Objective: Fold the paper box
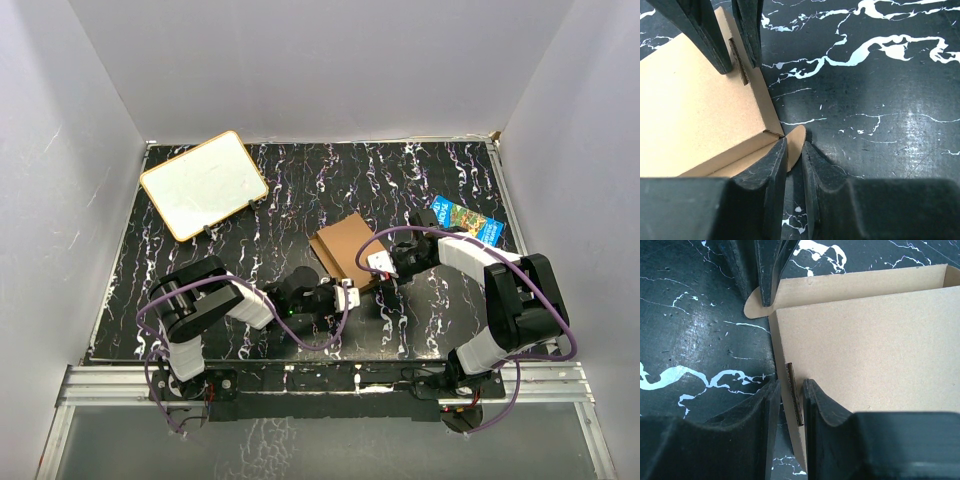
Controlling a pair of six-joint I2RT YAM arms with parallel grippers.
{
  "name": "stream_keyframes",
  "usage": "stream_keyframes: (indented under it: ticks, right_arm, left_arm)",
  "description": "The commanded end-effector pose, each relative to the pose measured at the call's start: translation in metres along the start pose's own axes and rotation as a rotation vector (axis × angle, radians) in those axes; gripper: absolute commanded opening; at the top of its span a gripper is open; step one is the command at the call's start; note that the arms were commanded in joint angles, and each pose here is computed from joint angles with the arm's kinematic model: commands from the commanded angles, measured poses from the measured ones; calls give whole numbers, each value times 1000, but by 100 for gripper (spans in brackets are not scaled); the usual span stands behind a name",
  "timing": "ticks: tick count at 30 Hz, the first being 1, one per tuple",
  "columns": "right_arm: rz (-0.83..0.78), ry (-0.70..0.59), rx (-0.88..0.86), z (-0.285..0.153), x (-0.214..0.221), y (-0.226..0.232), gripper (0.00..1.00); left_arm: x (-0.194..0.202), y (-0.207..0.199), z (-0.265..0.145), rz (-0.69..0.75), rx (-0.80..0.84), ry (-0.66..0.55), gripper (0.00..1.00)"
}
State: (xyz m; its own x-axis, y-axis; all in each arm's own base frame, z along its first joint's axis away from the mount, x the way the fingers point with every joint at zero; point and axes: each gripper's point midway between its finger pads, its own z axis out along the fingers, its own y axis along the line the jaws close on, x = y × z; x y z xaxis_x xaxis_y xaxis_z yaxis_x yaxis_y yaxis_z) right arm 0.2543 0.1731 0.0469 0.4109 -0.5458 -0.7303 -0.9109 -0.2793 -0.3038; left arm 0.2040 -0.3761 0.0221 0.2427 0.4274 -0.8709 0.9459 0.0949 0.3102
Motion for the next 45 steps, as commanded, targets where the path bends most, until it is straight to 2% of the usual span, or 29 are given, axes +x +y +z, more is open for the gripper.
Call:
stream_keyframes:
  ticks: [1,7,23,45]
  right_arm:
    - [64,-6,-78,13,5,25,29]
    - [66,-4,-79,13,5,25,29]
    - [75,1,-86,14,7,27,29]
    - [106,38,-74,13,14,22,27]
  left_arm:
    - [-4,5,3,26,-10,8,15]
    - [-5,7,1,8,-33,-2,0]
    - [-10,16,-5,-103,-112,-53,0]
    - [-11,21,-14,-201,-132,-110,0]
